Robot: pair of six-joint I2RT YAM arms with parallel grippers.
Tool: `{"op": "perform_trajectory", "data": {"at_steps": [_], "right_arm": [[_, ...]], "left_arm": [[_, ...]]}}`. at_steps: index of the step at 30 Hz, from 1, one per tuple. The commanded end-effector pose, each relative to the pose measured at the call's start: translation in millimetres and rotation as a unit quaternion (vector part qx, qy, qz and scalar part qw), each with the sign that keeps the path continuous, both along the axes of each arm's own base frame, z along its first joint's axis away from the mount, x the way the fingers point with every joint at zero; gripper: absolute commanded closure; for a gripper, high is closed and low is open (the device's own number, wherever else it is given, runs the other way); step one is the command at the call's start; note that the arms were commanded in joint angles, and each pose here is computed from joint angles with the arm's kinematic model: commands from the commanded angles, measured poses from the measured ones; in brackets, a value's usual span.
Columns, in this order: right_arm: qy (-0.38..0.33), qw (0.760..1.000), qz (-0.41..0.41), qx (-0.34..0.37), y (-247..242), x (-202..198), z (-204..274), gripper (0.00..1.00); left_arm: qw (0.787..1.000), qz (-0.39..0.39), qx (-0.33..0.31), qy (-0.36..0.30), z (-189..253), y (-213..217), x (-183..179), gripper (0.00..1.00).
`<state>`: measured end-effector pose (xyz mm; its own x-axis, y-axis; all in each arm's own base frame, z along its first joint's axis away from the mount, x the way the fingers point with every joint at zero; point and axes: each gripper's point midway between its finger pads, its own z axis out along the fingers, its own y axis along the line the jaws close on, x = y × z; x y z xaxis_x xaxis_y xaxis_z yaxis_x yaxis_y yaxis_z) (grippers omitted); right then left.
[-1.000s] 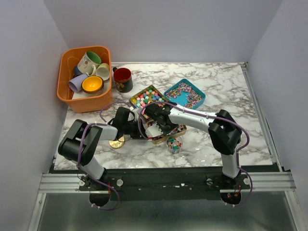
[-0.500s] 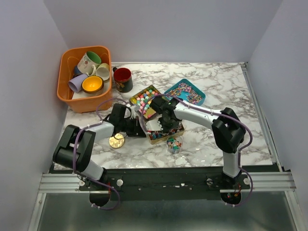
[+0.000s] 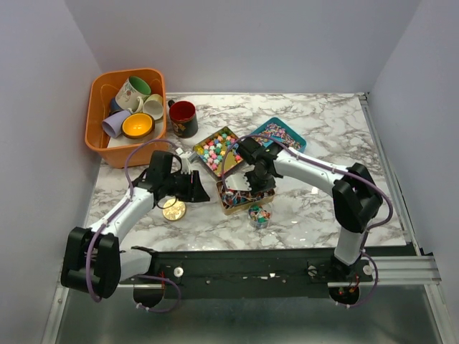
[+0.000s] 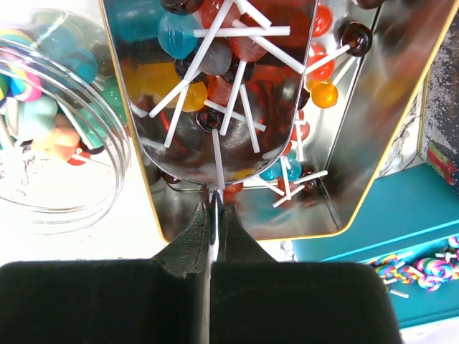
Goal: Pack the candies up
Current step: Scoop the fake candies from the storage box.
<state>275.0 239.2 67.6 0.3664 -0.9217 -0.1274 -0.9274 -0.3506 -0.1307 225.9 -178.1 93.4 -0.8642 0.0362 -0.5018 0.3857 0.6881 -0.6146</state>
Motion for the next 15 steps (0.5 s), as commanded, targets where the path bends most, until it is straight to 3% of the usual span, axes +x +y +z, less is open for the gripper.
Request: {"op": "perform_trajectory", "data": {"at_steps": [1,8,15], "right_arm": [[-0.003,0.998,0.008,0.055,12,-1,24,0.99],[-0.032,0.997,-0.007,0.074,5,2,52,0.99],[-0.063,0.998,-0.002,0.019,-42,-9,58,0.99]], "left_arm": [[0.999,0.002,0.007,-0.04,20,7,6,0.5],[0.997,0.026,0.007,-0.073,38,21,20,0.49],[0.994,0.039,0.009,-0.102,44,26,28,0.48]]}}
